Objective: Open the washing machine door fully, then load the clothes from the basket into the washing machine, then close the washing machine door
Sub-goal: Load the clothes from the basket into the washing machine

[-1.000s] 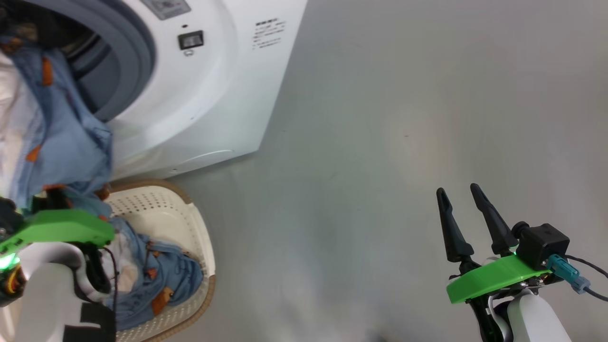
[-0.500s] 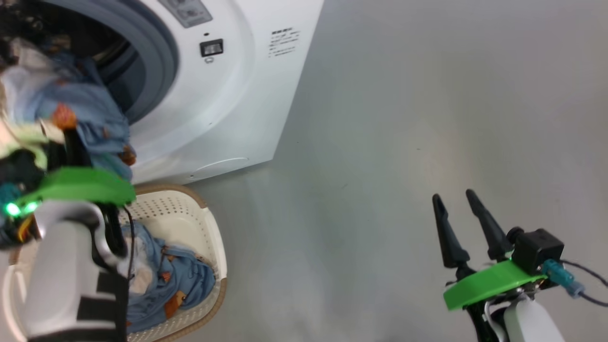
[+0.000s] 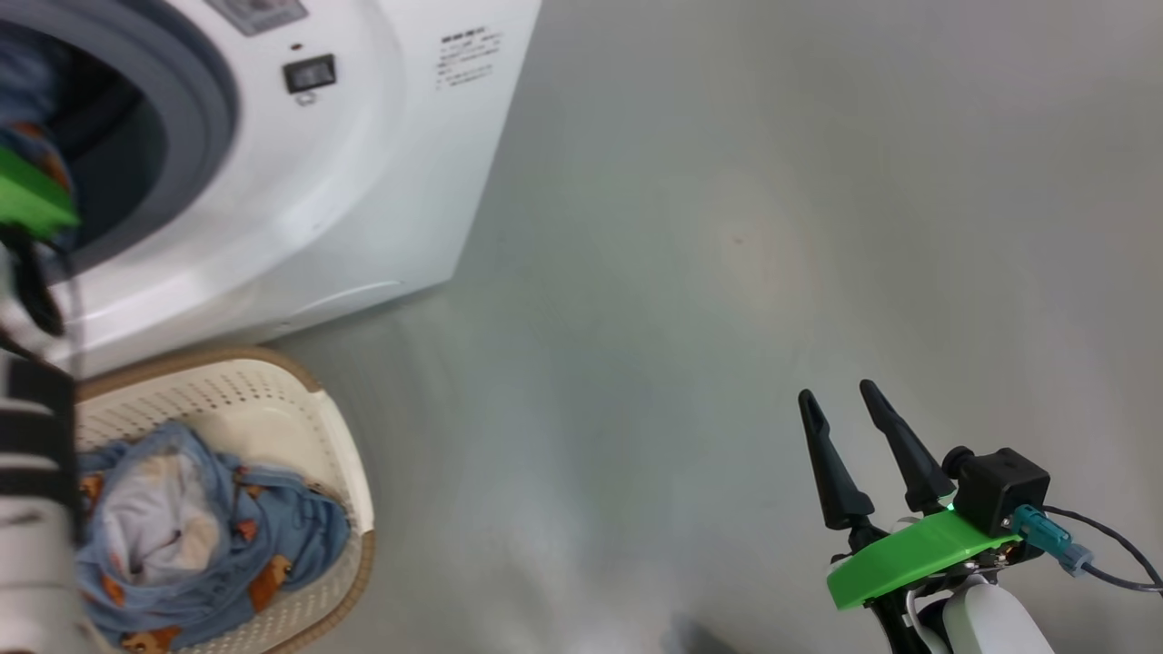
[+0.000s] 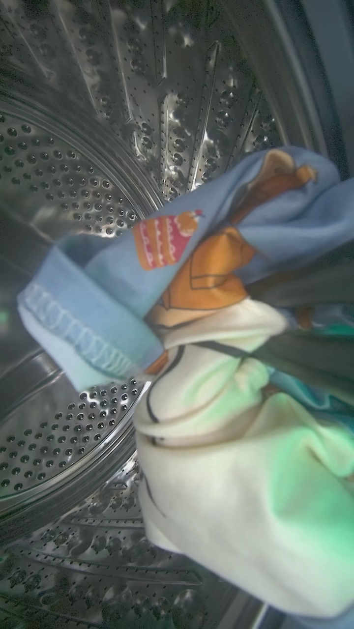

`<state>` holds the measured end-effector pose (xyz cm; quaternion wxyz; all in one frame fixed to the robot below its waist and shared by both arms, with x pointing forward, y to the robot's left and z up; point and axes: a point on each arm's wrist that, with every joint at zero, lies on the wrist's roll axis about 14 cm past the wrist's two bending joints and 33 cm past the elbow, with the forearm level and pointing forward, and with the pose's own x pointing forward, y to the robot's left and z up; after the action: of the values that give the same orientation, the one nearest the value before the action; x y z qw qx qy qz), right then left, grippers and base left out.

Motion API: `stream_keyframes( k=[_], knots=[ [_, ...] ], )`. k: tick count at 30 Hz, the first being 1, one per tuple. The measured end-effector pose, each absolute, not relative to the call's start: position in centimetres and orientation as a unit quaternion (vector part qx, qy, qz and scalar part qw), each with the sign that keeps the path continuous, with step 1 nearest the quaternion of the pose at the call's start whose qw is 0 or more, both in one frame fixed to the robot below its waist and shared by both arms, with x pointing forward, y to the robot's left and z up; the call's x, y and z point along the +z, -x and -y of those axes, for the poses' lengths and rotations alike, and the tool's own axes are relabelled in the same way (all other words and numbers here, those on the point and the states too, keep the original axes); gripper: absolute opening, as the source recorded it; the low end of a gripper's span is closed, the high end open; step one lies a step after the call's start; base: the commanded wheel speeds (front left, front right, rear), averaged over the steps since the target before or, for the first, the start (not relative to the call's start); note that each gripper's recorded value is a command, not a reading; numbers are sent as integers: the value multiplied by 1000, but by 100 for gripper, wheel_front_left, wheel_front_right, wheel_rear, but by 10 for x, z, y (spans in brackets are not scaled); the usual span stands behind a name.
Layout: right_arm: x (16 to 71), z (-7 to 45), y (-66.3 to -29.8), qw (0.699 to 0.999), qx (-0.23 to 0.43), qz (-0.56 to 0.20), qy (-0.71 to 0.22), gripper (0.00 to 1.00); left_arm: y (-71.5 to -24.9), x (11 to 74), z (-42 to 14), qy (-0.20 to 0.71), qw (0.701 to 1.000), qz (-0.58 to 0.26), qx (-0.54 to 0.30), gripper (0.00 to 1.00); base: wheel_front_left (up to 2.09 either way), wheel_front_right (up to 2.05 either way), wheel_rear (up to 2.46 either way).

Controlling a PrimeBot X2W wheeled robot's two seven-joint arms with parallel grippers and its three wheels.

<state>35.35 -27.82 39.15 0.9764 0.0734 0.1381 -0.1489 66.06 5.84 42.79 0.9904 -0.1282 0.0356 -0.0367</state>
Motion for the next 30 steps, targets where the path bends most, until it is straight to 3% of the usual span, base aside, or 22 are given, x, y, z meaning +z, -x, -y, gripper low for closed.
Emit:
stream_keyframes(
  k=[12,19,23,25,26,27,30],
  knots=[
    [366,279,-337,967,-159,-188,-63,100,-720,446,-64,153,988,0,-12,0,0,0,0],
    [361,281,-328,963,-166,-203,-55,100,-740,486,-87,172,982,72,28,0,0,0,0],
    [358,282,-316,960,-175,-213,-58,100,-734,458,-71,146,989,24,9,1,0,0,0],
    [359,282,-316,960,-175,-210,-59,100,-728,446,-63,131,991,0,-2,43,0,0,0],
    [360,282,-316,961,-174,-208,-60,100,-725,438,-59,120,993,-15,-9,84,0,0,0],
    [361,281,-316,961,-173,-206,-61,100,-722,433,-53,107,994,-27,-21,100,0,0,0],
    [364,279,-319,963,-168,-199,-63,100,-713,425,-48,80,995,-51,-31,100,0,0,0]
  ],
)
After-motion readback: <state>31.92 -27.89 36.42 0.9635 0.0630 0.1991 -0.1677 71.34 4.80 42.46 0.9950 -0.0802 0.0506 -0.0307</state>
